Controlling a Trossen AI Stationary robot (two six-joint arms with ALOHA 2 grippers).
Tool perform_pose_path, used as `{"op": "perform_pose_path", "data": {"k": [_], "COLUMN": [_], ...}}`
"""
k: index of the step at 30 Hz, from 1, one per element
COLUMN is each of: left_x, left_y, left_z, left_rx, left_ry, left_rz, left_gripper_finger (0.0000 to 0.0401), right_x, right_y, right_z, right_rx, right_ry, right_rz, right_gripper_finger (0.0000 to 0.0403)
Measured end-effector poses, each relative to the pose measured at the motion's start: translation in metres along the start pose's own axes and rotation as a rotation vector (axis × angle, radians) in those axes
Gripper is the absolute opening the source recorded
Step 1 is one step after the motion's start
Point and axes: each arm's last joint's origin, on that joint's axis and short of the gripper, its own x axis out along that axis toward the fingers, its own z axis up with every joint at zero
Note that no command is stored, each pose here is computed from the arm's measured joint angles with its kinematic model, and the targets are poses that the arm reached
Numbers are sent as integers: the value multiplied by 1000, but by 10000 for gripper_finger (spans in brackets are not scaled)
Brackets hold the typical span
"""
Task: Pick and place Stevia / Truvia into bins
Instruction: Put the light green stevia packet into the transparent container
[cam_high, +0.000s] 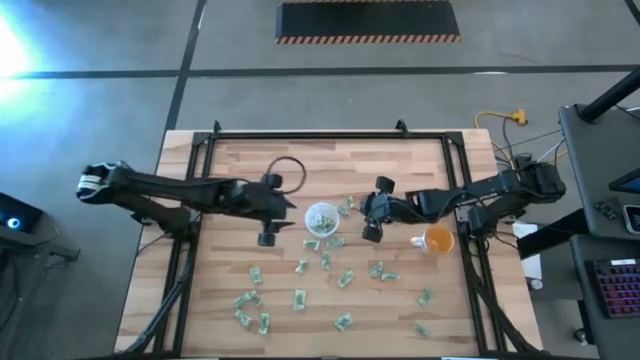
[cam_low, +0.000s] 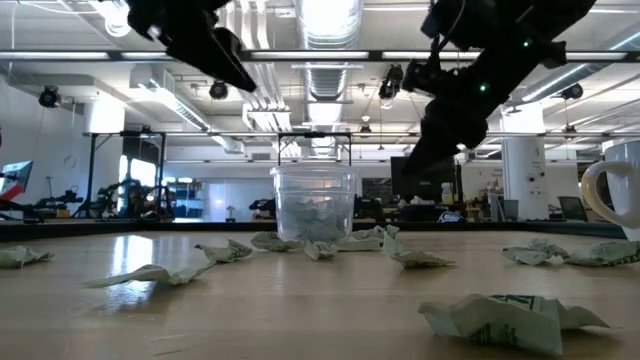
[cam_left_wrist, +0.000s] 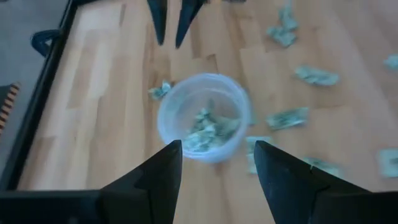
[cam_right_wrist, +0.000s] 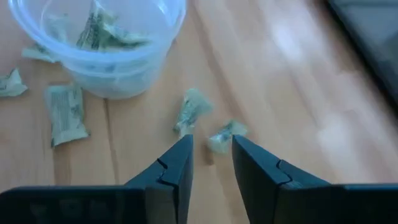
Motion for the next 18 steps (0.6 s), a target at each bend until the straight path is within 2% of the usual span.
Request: {"op": "perform_pose_path", "data": {"k": [4,9,18], "left_x": [-19,-32,-47], "left_y": [-13,-30,-34], "left_z": [-14,-33,-38], "left_rx": [-60,-70,-55], "left_ry": [-39,-61,-116], "left_rz": [-48,-110,-129], "left_gripper_finger": [185,185,185], "right_x": [11,30,56], "right_y": [-5,-2,-11], "right_z": [-4,-10,-7], "right_rx": [7,-101,-108], "right_ry": [28,68,120], "right_rz": [56,54,11], "right_gripper_finger": [130,158,171]}}
